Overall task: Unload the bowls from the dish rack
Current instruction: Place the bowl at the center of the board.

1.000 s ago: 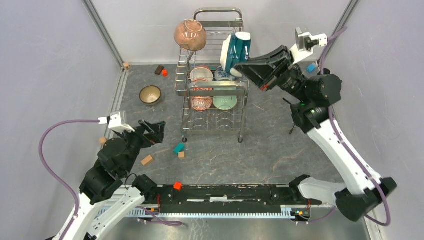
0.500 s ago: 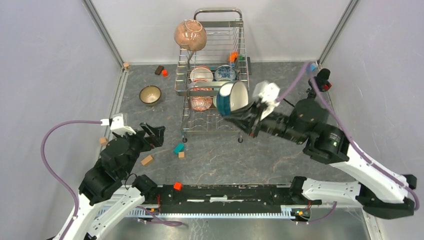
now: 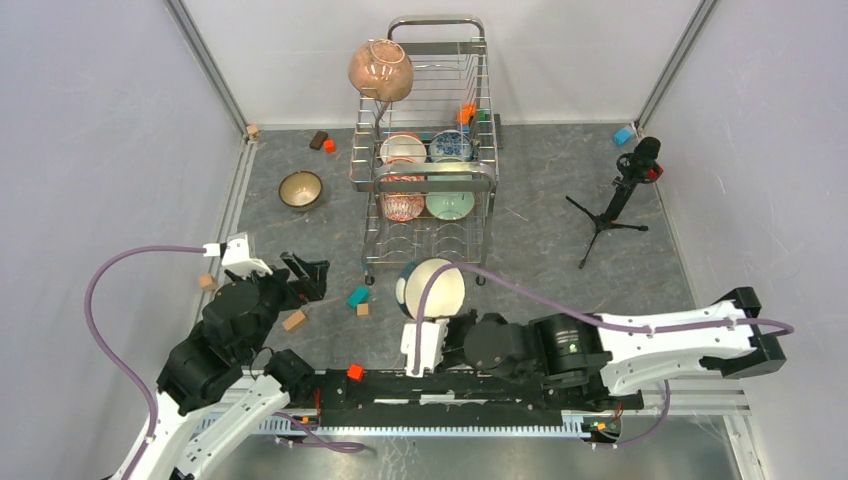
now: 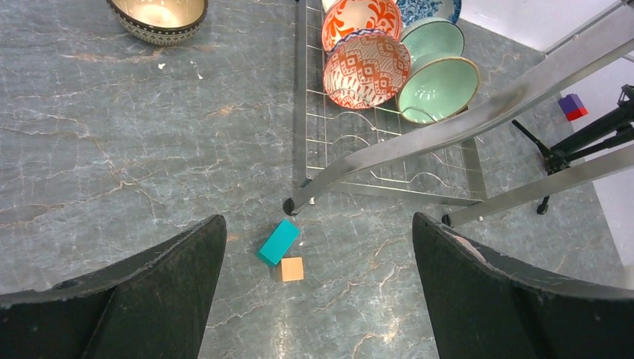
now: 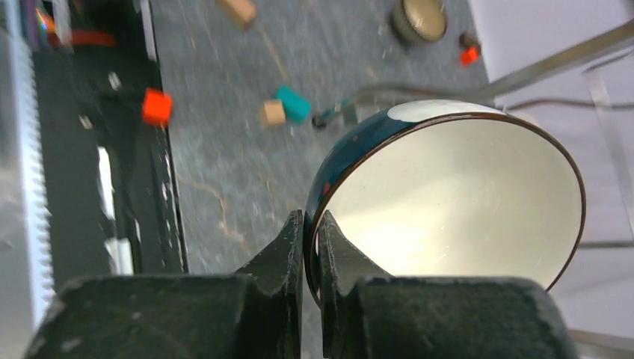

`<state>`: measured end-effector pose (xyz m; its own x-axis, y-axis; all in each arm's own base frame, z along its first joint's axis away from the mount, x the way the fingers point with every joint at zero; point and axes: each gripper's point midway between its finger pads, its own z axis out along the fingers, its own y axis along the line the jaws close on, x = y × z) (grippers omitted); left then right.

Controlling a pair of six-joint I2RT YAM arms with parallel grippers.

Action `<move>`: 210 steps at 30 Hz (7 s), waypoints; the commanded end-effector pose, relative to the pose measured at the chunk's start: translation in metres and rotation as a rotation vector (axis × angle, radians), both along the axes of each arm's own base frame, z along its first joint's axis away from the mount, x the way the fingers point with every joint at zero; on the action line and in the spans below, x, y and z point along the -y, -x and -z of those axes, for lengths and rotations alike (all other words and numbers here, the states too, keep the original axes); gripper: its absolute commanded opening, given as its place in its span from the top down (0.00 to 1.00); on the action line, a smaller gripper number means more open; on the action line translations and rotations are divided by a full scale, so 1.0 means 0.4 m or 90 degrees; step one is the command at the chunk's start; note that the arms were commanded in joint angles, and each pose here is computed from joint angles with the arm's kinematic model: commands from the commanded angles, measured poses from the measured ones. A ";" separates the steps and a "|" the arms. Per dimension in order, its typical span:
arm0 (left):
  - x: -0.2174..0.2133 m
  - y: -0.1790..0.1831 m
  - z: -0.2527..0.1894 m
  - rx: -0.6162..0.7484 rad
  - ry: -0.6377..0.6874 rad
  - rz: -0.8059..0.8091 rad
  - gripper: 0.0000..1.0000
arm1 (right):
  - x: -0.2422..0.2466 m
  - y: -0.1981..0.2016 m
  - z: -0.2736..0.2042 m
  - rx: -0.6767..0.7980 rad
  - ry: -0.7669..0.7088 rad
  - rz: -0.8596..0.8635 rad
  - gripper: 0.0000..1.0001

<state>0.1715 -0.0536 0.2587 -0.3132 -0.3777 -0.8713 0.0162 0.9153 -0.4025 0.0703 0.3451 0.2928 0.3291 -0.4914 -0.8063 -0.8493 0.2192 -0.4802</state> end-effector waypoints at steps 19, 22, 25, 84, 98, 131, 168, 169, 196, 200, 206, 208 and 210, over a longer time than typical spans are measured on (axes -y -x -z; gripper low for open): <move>0.193 0.093 0.126 -0.214 0.021 0.269 0.00 | 0.099 0.029 0.553 -0.008 0.240 -0.045 1.00; 0.204 0.110 0.137 -0.230 0.051 0.277 0.02 | 0.107 0.038 0.576 -0.018 0.252 -0.058 1.00; 0.215 0.110 0.147 -0.238 0.078 0.273 0.03 | 0.111 0.057 0.595 -0.033 0.258 -0.083 1.00; 0.518 0.218 0.441 -0.334 -0.209 0.435 0.28 | 0.084 0.127 0.572 0.082 0.413 -0.209 1.00; 0.547 0.229 0.484 -0.356 -0.218 0.447 0.59 | 0.078 0.128 0.563 0.075 0.392 -0.199 1.00; 0.418 0.164 0.418 -0.300 -0.117 0.257 0.98 | 0.078 0.050 0.271 -0.275 -0.166 0.177 0.11; 0.428 0.126 0.428 -0.333 -0.146 0.112 0.98 | 0.081 -0.130 0.517 -0.450 -0.198 0.435 0.64; 0.431 0.127 0.428 -0.334 -0.142 0.115 0.98 | 0.080 -0.130 0.521 -0.448 -0.193 0.436 0.65; 0.521 0.157 0.427 -0.330 -0.052 0.230 0.93 | 0.158 -0.143 0.579 -0.388 -0.079 0.492 1.00; 0.528 0.155 0.432 -0.331 -0.047 0.226 0.98 | 0.153 -0.136 0.590 -0.403 -0.074 0.495 0.80; 0.528 0.146 0.434 -0.334 -0.055 0.202 0.98 | 0.152 -0.137 0.591 -0.411 -0.082 0.509 0.59; 0.524 0.142 0.436 -0.335 -0.062 0.188 0.98 | 0.152 -0.139 0.588 -0.411 -0.086 0.513 0.57; 0.522 0.139 0.439 -0.337 -0.068 0.181 0.98 | 0.152 -0.139 0.586 -0.412 -0.089 0.515 0.58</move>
<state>0.1030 -0.2377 0.0564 -0.8234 -0.0398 -0.5661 0.1175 0.9640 -0.2386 0.1223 0.2874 0.0558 -0.5671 -0.2654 -0.7797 -0.5352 0.8383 0.1039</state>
